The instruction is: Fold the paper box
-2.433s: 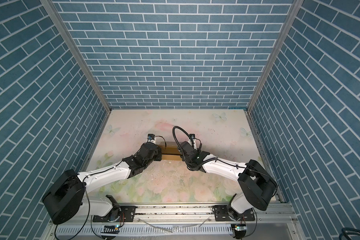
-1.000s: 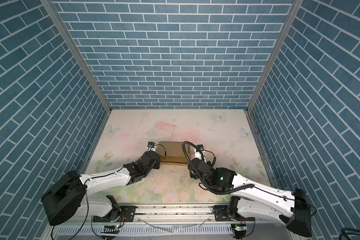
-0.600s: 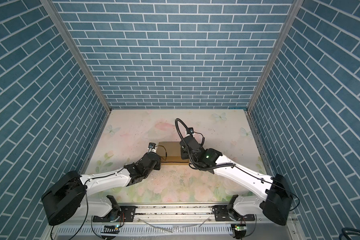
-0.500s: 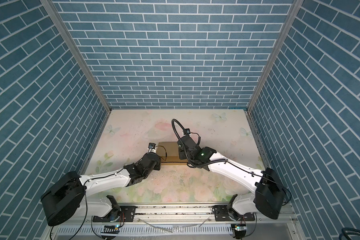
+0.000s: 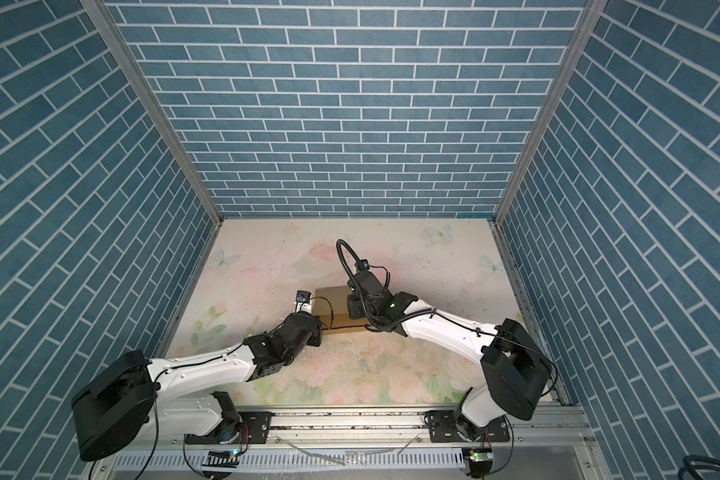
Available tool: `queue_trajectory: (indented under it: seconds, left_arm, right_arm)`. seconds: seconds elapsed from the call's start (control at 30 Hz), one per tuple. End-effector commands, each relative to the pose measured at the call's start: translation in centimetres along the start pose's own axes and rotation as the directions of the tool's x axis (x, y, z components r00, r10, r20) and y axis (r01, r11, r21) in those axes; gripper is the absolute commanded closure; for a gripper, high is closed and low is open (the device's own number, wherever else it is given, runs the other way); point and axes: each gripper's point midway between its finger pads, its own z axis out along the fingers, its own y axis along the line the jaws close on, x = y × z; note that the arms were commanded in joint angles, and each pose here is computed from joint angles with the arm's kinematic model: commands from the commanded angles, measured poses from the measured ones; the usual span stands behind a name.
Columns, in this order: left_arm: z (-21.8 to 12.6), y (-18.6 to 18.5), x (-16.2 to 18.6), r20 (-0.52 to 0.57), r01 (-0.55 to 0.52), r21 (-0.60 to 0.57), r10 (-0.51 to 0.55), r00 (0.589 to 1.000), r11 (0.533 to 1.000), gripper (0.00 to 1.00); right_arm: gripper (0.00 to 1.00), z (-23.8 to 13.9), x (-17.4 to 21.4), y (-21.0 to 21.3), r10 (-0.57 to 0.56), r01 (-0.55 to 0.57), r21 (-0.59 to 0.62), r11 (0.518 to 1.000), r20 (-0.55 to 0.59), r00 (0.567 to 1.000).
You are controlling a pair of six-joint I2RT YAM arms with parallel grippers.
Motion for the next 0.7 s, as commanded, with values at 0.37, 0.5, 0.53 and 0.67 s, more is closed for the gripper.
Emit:
queue_trajectory:
  seconds: [0.37,0.5,0.53,0.67]
  left_arm:
    - [-1.8,1.8,1.5,-0.005,0.011,-0.027,-0.011,1.000,1.000,0.73]
    - [-2.4,1.7,1.8,-0.022,-0.001,-0.012,0.001,1.000,1.000,0.69]
    - [-2.6,1.7,1.9,-0.028,-0.005,-0.012,0.005,1.000,1.000,0.69]
    - [-3.4,2.5,2.5,-0.056,-0.005,-0.026,0.004,0.998,1.000,0.66]
  right_arm:
    - [0.82,2.9,2.6,-0.5,0.031,-0.031,-0.006,0.999,-0.058,0.998]
    - [0.82,3.3,2.7,-0.5,0.034,-0.035,-0.007,0.999,-0.064,0.997]
    - [0.82,3.5,2.8,-0.6,0.036,-0.036,-0.004,0.999,-0.067,0.997]
    - [0.83,3.9,3.0,-0.6,0.039,-0.039,-0.004,0.999,-0.072,0.997]
